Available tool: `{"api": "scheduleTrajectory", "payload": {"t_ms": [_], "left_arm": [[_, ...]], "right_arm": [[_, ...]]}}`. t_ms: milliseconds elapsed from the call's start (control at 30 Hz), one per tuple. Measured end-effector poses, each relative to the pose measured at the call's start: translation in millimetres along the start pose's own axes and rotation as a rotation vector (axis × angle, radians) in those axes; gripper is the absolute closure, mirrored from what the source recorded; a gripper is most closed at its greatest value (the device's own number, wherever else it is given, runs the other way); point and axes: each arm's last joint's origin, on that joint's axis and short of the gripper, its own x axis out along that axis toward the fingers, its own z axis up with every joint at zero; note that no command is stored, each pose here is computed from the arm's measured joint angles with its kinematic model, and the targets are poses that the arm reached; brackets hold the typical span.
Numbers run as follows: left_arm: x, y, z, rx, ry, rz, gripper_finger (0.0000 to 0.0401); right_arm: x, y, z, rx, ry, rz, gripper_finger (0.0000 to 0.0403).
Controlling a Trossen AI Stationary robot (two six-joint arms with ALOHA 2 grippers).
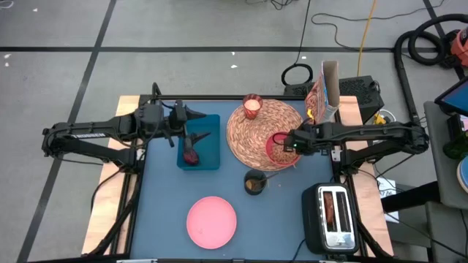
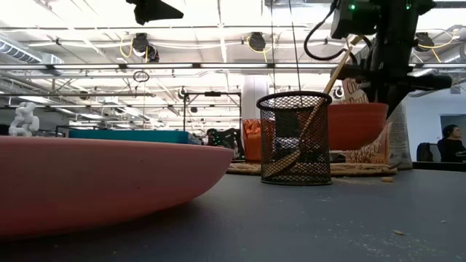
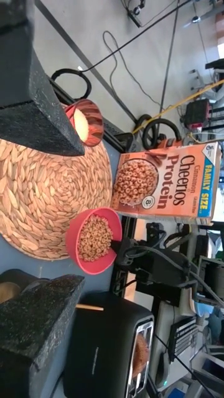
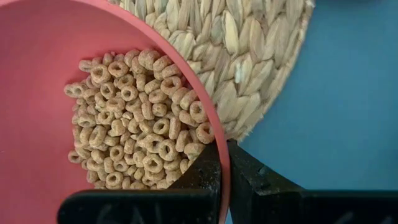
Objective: Arrange a breakfast setting
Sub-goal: Put the pink bowl with cereals to the bottom right side of the brown placemat
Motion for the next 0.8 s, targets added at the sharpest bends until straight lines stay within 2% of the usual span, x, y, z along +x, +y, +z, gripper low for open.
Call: {"api": "scheduleTrajectory", "payload": {"t_ms": [267, 800], "left_arm": [[0.0, 0.4, -4.4, 0.007, 0.045, 0.003, 0.0068], [0.1, 0.4, -4.8, 0.008, 0.049, 0.003, 0.0068]], "right_arm": [[15.6, -7.2, 2.8, 0.055, -0.002, -0.020, 0.0401], [16.3, -7.3, 4.7, 0.058, -0.006, -0.019, 0.0378]]}}
